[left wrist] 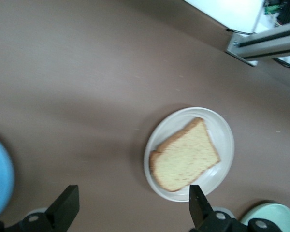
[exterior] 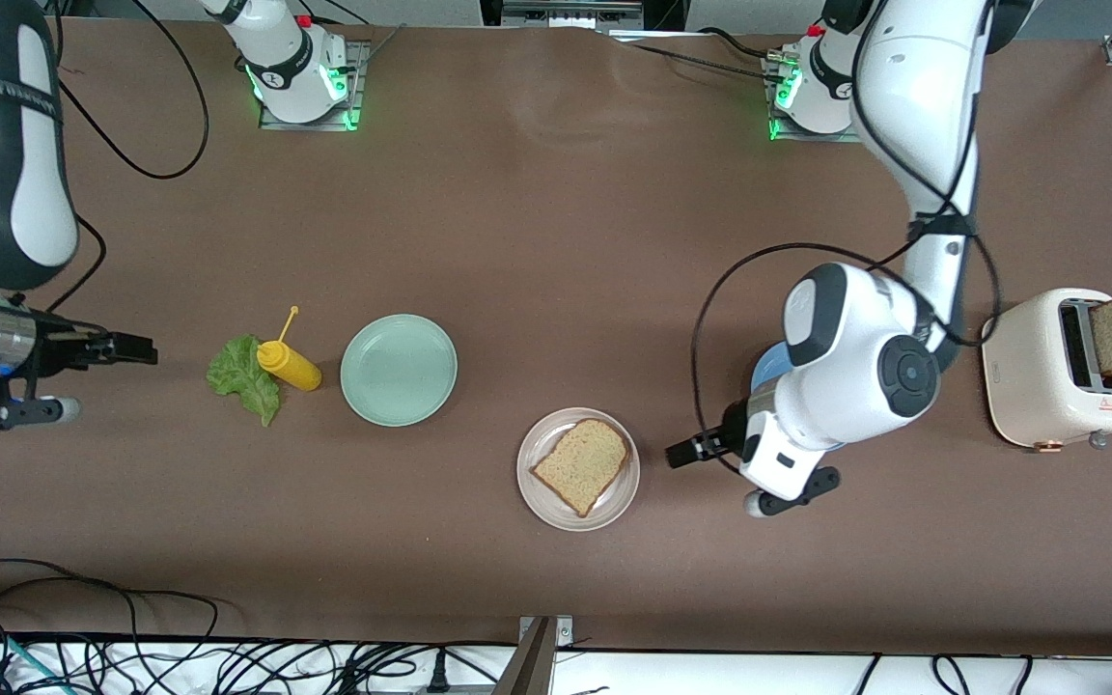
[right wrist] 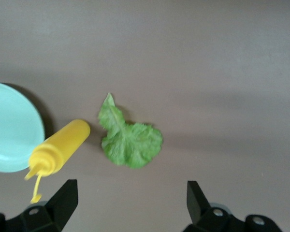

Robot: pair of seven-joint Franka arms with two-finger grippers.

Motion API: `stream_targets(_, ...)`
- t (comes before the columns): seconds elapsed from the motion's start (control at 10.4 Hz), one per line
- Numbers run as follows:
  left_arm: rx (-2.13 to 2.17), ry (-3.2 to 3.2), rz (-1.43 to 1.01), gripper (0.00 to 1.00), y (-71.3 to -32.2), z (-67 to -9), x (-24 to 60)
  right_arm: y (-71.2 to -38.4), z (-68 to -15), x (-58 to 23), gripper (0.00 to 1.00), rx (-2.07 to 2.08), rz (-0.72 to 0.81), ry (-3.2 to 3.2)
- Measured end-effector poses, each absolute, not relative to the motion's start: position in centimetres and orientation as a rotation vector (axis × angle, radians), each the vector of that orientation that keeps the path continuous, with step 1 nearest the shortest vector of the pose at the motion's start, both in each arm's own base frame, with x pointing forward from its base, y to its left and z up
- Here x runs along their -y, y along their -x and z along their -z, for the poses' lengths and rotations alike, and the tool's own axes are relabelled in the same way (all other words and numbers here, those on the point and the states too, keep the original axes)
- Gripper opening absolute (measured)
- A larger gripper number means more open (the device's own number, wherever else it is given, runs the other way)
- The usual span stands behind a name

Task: Make sandwich on beige plate with both arms
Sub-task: 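Retract the left gripper while the right gripper reaches the lettuce leaf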

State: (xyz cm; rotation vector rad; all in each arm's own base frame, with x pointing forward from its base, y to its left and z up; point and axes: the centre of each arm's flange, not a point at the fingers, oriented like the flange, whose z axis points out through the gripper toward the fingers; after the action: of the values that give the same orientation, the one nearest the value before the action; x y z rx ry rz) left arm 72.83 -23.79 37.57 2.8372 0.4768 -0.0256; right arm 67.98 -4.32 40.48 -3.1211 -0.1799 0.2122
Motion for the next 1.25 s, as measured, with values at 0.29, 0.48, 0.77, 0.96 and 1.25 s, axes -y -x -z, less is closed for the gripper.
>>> stream_targets(0.29,-0.522,-2.980,-0.052,1.00,-72.8,-43.9,17.0,-68.1,-33.8,4.7,1.00,0.252,-0.160,3.128)
stream_targets(0.48,-0.549,-3.067,-0.083,1.00,-72.3,-47.5,11.5,-67.1,-30.8,4.2,1.00,0.302,-0.121,3.125)
stream_targets(0.77,-0.350,-3.174,-0.062,1.00,-70.2,-53.2,5.6,-65.6,-26.5,2.7,1.00,0.386,-0.014,3.120)
stream_targets(0.96,-0.332,-3.168,-0.051,1.00,-68.4,-56.8,2.1,-63.8,-23.5,1.5,1.00,0.413,0.011,3.112)
stream_targets(1.25,-0.275,-3.173,-0.015,1.00,-67.8,-56.9,-3.0,-62.1,-21.2,2.2,1.00,0.481,0.048,3.110)
